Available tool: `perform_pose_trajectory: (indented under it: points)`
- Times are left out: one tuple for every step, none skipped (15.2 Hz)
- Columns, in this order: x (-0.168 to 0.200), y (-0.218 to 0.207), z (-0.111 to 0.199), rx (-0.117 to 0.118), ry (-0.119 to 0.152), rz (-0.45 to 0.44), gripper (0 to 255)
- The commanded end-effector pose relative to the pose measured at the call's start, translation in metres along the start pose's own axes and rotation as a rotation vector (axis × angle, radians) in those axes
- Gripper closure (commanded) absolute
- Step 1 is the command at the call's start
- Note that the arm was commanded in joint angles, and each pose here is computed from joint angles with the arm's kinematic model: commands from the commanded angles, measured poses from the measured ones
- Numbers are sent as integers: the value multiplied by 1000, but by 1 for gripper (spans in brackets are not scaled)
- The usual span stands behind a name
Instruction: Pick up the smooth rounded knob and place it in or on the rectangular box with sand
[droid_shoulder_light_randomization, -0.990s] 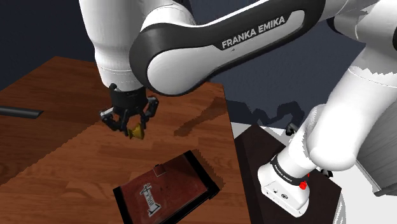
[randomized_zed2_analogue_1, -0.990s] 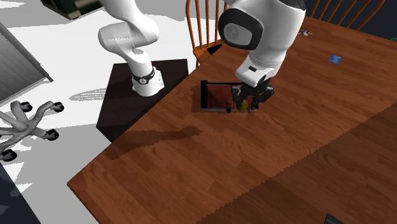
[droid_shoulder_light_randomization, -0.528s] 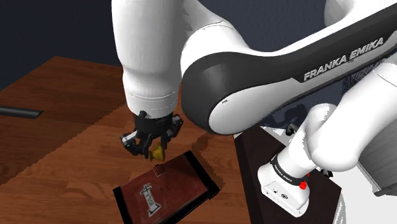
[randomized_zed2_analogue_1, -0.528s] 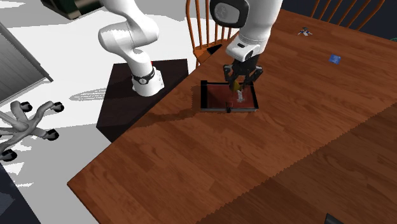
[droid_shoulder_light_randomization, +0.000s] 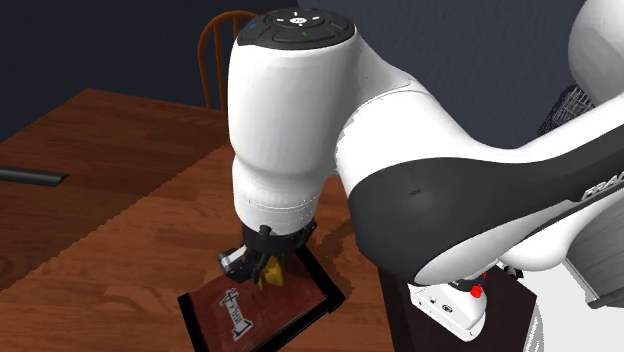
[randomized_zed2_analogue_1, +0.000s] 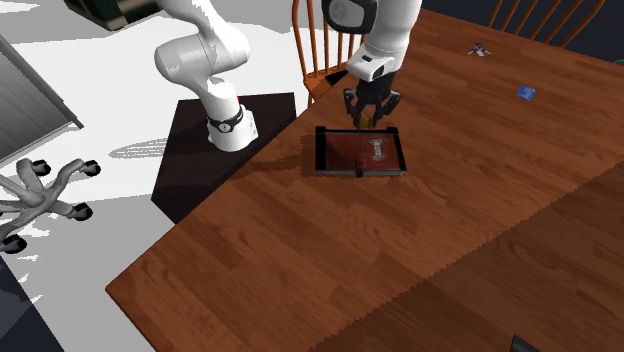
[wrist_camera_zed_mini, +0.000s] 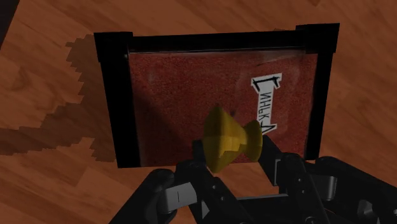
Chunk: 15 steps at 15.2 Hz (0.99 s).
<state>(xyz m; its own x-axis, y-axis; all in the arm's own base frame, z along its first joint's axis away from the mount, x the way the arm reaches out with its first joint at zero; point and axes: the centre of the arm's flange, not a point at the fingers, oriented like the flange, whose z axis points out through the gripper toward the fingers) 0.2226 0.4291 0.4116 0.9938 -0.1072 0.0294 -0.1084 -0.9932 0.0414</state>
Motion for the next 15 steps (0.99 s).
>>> perform_pose_trajectory:
  points:
    - [-2, -1, 11, 0, 0, 0, 255]
    - [-2, -1, 16, 0, 0, 0, 255]
    - [-2, -1, 21, 0, 0, 0, 255]
    - [-2, -2, 26, 0, 0, 0, 255]
    - [-2, -2, 32, 0, 0, 0, 255]
    - [-2, -2, 37, 0, 0, 0, 255]
    - [-3, -2, 42, 0, 0, 0, 255]
    - [-3, -3, 48, 0, 0, 0, 255]
    - [-3, -3, 53, 0, 0, 0, 255]
    - [-3, -3, 58, 0, 0, 0, 255]
    - [-3, -3, 63, 0, 0, 0, 255]
    - [-3, -3, 63, 0, 0, 0, 255]
    - [-3, -3, 63, 0, 0, 0, 255]
    - [-3, -3, 63, 0, 0, 0, 255]
    - [-3, -3, 63, 0, 0, 0, 255]
